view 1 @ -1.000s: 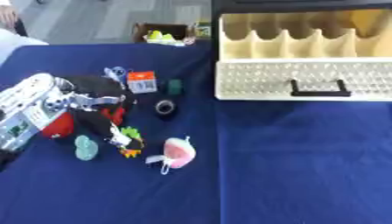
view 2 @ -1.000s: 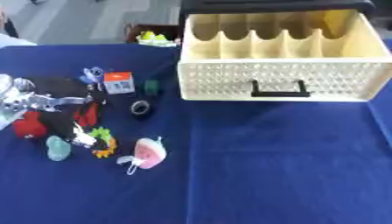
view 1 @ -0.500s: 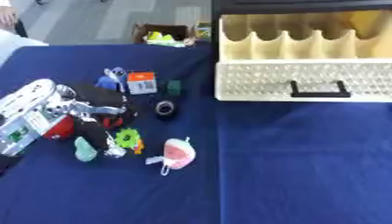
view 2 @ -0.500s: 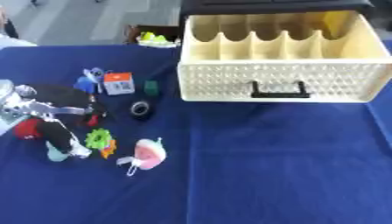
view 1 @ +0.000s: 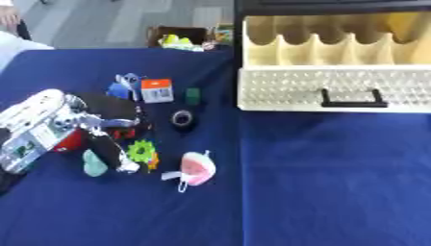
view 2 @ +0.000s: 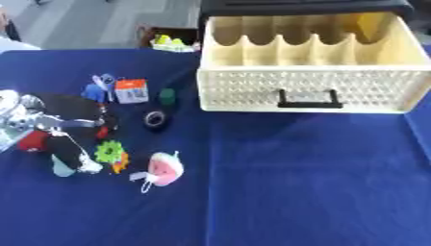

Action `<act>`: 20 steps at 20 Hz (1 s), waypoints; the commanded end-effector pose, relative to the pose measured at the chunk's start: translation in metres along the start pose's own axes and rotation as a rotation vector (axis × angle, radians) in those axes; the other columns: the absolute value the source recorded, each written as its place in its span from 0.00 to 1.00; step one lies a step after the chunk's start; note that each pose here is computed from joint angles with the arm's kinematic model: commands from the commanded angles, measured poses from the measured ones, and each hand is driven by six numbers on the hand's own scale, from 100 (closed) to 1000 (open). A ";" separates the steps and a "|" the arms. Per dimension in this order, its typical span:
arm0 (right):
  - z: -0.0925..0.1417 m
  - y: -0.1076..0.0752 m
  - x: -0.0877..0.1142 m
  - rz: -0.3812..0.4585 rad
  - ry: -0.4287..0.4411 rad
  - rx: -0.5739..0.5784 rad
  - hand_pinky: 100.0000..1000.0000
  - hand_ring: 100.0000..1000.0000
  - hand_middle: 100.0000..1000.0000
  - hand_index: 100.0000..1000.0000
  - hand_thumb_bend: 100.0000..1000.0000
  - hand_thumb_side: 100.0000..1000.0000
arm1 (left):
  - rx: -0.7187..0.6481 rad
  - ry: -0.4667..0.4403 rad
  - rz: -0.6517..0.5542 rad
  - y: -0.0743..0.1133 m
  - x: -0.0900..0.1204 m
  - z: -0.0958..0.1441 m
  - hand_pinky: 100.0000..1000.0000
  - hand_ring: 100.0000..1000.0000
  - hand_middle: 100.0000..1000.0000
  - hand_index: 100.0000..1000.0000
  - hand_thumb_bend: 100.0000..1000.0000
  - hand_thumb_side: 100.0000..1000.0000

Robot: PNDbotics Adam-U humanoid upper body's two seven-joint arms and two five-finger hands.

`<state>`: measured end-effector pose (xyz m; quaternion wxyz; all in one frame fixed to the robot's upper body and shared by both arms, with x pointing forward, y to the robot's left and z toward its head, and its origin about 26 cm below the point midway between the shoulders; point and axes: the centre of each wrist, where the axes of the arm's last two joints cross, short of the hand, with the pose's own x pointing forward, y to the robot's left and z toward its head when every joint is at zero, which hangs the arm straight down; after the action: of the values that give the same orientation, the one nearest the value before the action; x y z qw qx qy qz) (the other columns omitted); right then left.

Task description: Pick up objects from table and place into drawer.

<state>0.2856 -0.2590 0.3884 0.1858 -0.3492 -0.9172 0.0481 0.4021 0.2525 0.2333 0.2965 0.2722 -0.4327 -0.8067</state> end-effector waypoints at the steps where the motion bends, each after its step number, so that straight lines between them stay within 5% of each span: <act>1: -0.006 -0.008 0.005 0.004 -0.023 -0.024 0.51 0.33 0.25 0.65 0.00 1.00 | 0.021 0.021 -0.013 0.002 -0.004 0.003 0.24 0.42 0.54 0.84 0.31 0.58; 8: -0.006 -0.008 0.005 -0.002 -0.022 -0.034 0.51 0.33 0.25 0.65 0.00 1.00 | 0.018 0.011 -0.004 -0.004 -0.003 -0.002 0.17 0.39 0.54 0.82 0.31 0.57; 20: -0.006 -0.008 0.006 -0.011 -0.018 -0.041 0.51 0.33 0.25 0.65 0.00 1.00 | 0.049 0.019 -0.015 -0.012 -0.003 -0.006 0.18 0.43 0.57 0.79 0.25 0.44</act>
<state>0.2851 -0.2600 0.3894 0.1856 -0.3461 -0.9189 0.0378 0.4049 0.2529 0.2126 0.2919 0.2776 -0.4460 -0.7993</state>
